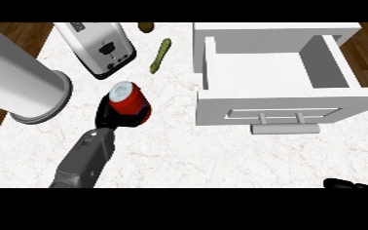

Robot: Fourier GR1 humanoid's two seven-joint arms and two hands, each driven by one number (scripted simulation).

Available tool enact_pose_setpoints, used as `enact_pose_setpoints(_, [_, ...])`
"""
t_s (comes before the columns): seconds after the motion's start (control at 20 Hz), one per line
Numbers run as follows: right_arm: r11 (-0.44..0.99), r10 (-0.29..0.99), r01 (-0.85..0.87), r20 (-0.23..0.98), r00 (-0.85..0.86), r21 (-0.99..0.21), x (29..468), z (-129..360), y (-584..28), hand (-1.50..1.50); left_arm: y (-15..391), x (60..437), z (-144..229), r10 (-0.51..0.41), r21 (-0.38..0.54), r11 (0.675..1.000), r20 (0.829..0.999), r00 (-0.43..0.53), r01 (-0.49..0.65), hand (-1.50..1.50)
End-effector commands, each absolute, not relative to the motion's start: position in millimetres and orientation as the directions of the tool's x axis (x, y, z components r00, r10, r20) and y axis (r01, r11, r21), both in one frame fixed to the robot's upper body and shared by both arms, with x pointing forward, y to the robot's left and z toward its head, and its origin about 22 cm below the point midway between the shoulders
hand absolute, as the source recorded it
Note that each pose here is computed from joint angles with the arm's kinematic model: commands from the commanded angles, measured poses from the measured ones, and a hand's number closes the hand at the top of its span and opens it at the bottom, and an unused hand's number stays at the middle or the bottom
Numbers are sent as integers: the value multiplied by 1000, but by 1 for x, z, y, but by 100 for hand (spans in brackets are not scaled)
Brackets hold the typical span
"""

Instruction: Pick up the can, place it into the drawer and close the drawer

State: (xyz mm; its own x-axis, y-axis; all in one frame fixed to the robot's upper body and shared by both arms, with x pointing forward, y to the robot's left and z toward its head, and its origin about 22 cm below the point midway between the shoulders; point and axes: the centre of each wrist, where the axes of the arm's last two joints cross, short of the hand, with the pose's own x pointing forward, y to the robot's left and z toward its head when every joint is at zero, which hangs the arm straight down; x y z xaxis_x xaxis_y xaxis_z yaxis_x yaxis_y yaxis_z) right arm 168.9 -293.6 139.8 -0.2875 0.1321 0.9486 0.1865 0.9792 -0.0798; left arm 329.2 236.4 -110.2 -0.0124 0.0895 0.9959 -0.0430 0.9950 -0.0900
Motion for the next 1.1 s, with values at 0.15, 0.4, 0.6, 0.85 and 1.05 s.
enact_pose_setpoints(0.15, [976, 145, 200, 947, -286, -89, 172, 146, -304, -150, 204, 357, -84, 123, -124, 992, 991, -48, -12, 150])
enact_pose_setpoints(0.4, [967, 172, 233, 939, -299, -103, 151, 159, -298, -150, 188, 364, -59, 115, -111, 992, 991, -65, 55, 150])
enact_pose_setpoints(0.6, [966, 180, 229, 946, -270, -119, 160, 148, -310, -150, 172, 391, -8, 66, -56, 995, 989, -129, 84, 150])
enact_pose_setpoints(0.85, [968, 167, 229, 946, -278, -104, 164, 143, -307, -150, 135, 407, 53, 70, -53, 988, 991, -111, 144, 150])
enact_pose_setpoints(1.05, [965, 187, 233, 941, -283, -121, 164, 145, -302, -150, 121, 400, 86, 91, -66, 981, 987, -134, 181, 150])
